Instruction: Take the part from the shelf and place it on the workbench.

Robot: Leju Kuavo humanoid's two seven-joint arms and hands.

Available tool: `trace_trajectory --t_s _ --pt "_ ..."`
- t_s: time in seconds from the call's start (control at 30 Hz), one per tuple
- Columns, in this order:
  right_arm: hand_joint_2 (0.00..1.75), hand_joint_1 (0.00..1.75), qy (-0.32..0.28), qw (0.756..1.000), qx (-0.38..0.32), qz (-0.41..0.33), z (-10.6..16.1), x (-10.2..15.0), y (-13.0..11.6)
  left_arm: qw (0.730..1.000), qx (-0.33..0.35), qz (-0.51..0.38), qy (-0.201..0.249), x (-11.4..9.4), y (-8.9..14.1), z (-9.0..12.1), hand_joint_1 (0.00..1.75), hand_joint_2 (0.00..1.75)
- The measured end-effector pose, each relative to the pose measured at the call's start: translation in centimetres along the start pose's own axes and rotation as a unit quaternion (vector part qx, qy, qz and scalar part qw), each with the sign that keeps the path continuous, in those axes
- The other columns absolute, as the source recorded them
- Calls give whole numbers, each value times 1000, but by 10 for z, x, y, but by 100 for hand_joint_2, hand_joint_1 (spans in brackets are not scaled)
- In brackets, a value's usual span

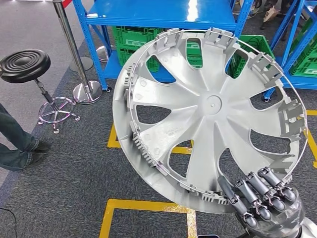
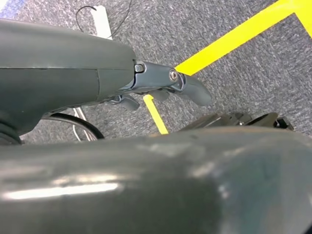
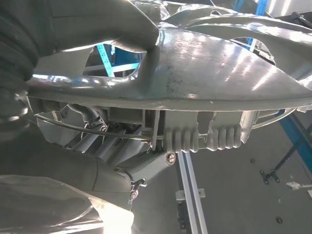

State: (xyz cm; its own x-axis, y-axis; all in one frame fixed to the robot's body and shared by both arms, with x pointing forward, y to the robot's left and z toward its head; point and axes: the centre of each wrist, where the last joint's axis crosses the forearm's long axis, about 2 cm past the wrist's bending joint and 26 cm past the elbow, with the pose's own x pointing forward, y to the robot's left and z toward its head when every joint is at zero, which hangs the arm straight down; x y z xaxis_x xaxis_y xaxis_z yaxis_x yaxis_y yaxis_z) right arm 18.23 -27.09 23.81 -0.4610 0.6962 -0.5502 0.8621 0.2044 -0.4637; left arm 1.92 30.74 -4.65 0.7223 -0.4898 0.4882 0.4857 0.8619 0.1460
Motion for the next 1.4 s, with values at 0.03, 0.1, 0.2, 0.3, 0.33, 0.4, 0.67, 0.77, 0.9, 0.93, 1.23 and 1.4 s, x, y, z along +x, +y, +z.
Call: trace_trajectory --t_s 0.03,0.1,0.2,0.3,0.33,0.4,0.67,0.77,0.9,0.93,1.23,1.4 --pt "175 175 0 1000 0 0 0 0 0 1000 0 0 0 0 0 0 0 0" --pt "175 175 -1 1000 0 0 0 0 0 1000 -1 0 -1 1 1 0 0 0" --pt "175 175 -5 1000 0 0 0 0 0 1000 -5 -1 -3 1 1 -1 0 0" --pt "175 175 -9 1000 2 -1 1 0 0 1000 -7 -2 -4 2 0 -2 0 0" --pt "175 175 -10 1000 3 -1 1 0 0 1000 -8 -3 -5 2 0 -2 0 0" --pt "175 175 -13 1000 2 1 1 -1 1 1000 -10 -6 -7 3 0 -3 0 0" --pt "175 175 -14 1000 1 3 0 -1 2 1000 -10 -15 -7 7 5 -5 0 0" --pt "175 175 -13 1000 2 2 0 -1 3 1000 -10 -15 -6 6 4 -5 0 0" --pt "175 175 -13 1000 3 2 0 0 3 1000 -12 -18 -7 6 6 -5 0 0" --pt "175 175 -13 1000 3 2 0 -1 3 1000 -14 -20 -7 5 7 -5 0 0" --pt "175 175 -10 1000 5 2 0 -1 5 999 -30 -23 -11 0 14 -6 0 0" --pt "175 175 -10 1000 8 1 1 -1 6 999 -28 -24 -10 -3 15 -7 0 0"
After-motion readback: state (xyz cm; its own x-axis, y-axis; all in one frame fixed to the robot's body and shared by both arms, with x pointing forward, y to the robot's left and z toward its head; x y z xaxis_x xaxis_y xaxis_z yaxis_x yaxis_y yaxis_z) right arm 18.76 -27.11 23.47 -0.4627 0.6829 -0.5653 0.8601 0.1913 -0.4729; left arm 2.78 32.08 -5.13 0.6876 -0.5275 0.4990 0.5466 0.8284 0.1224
